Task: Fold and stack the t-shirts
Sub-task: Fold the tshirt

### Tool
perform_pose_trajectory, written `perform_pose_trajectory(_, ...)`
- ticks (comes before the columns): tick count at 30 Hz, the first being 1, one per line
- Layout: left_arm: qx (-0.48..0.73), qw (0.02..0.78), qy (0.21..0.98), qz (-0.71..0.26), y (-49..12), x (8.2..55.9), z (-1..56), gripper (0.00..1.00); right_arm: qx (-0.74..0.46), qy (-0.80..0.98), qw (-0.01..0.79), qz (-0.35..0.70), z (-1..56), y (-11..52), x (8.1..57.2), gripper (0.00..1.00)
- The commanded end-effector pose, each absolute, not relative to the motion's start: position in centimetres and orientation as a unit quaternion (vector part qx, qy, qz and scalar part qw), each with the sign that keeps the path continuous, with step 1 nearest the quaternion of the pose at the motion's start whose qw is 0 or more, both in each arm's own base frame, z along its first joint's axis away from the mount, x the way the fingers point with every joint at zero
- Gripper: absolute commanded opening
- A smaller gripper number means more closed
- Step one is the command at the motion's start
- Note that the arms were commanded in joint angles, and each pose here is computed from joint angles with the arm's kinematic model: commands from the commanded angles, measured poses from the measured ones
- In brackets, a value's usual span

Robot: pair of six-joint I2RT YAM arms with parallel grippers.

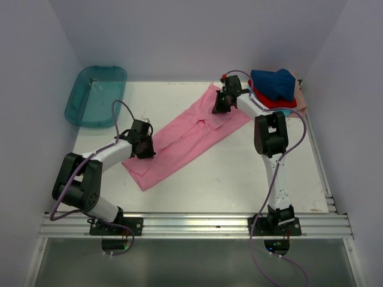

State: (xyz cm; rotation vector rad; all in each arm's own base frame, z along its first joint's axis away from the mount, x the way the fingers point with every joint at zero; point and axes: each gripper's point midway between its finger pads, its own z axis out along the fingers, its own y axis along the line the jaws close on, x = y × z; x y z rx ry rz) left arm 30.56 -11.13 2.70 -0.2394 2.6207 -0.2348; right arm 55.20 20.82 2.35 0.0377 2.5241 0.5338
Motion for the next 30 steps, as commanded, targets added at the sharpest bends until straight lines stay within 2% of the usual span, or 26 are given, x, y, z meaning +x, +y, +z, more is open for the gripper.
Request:
perform_pose_trajectory(1, -0.049, 0.238, 0.964, -0.112, -13.0, 30.0, 2.5, 0.00, 0.012, 0.960, 0.200, 0.194, -1.6, 20.8, 52.8, 0.00)
perform_pose_trajectory(16, -0.003, 0.168, 0.976, -0.141, -16.5, 27.1, -0.7, 0.00, 0.028, 0.956, 0.188, 0.223, -2.7, 21.9, 54.1, 0.00)
perform_pose_trajectory(24, 0.040, 0.152, 0.967, -0.200, -23.1, 24.9, 0.4, 0.00, 0.031, 0.950, 0.179, 0.252, -3.3, 22.6, 54.9, 0.00)
perform_pose_trajectory(30, 0.099, 0.110, 0.961, -0.232, -29.0, 20.5, -0.2, 0.00, 0.031, 0.943, 0.183, 0.278, -3.1, 23.6, 55.9, 0.00)
